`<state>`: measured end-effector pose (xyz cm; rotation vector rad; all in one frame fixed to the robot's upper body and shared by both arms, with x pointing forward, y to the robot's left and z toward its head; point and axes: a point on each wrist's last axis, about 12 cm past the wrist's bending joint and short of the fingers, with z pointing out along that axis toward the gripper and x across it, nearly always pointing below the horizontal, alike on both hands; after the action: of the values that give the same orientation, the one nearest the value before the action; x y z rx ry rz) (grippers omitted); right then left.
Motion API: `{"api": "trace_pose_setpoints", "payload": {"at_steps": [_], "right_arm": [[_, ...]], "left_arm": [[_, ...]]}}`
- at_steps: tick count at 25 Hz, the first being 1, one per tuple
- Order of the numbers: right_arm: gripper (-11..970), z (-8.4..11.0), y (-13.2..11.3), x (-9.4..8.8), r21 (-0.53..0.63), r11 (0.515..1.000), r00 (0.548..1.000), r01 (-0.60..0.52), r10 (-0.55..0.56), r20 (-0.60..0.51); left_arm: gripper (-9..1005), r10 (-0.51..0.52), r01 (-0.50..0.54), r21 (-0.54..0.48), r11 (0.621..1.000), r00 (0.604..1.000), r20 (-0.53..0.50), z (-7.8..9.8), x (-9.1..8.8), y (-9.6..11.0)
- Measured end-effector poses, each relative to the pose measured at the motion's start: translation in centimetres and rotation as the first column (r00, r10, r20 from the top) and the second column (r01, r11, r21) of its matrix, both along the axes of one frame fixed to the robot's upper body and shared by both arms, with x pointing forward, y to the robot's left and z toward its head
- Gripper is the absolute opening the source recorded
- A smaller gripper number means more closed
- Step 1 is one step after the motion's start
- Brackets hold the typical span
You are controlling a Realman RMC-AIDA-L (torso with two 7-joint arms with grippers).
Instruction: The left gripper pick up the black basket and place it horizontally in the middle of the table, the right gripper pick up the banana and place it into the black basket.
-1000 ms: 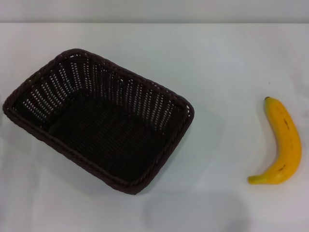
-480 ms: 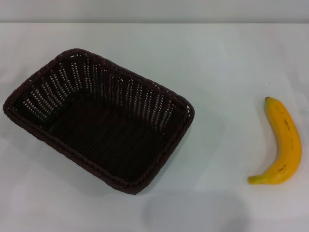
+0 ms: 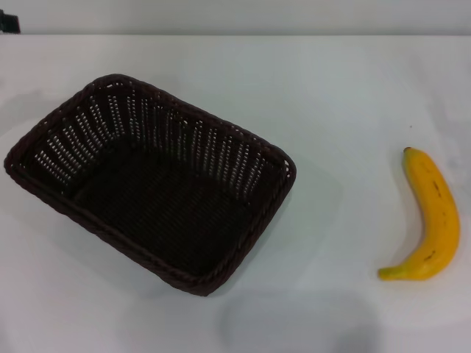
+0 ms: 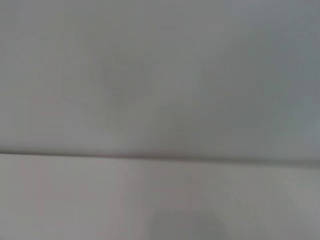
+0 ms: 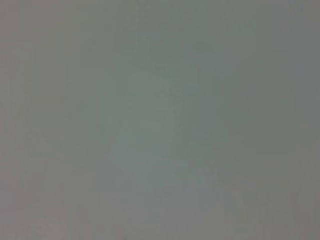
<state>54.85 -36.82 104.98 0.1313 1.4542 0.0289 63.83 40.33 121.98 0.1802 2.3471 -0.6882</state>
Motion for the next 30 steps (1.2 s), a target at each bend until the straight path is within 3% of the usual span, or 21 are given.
{"api": "trace_pose_setpoints", "payload": {"at_steps": [4,13,18,29,30], "right_arm": [[840,-0.1,0.2,0.0,0.006,1.000,1.000,-0.002,0.002,-0.004],[840,-0.3,0.2,-0.2,0.013,1.000,1.000,0.003,-0.002,-0.007],[840,-0.1,0.2,-0.1,0.014,1.000,1.000,0.004,-0.004,0.002],[840,0.3,-0.5,0.0,0.021,0.999,0.999,0.038,-0.039,0.021],[840,0.3,-0.5,0.0,0.021,0.999,0.999,0.039,-0.039,0.020]], "left_arm": [[837,-0.101,0.104,0.108,0.989,0.994,-0.036,0.8,1.8,-3.2],[832,-0.231,0.263,0.177,0.948,0.955,-0.185,-1.8,2.0,-8.1],[833,-0.213,0.268,0.218,0.938,0.945,-0.248,-2.8,1.8,-8.5],[801,-0.197,0.261,0.241,0.935,0.945,-0.260,-4.9,1.6,-9.7],[765,-0.194,0.259,0.248,0.933,0.946,-0.259,-5.2,1.6,-9.8]]}}
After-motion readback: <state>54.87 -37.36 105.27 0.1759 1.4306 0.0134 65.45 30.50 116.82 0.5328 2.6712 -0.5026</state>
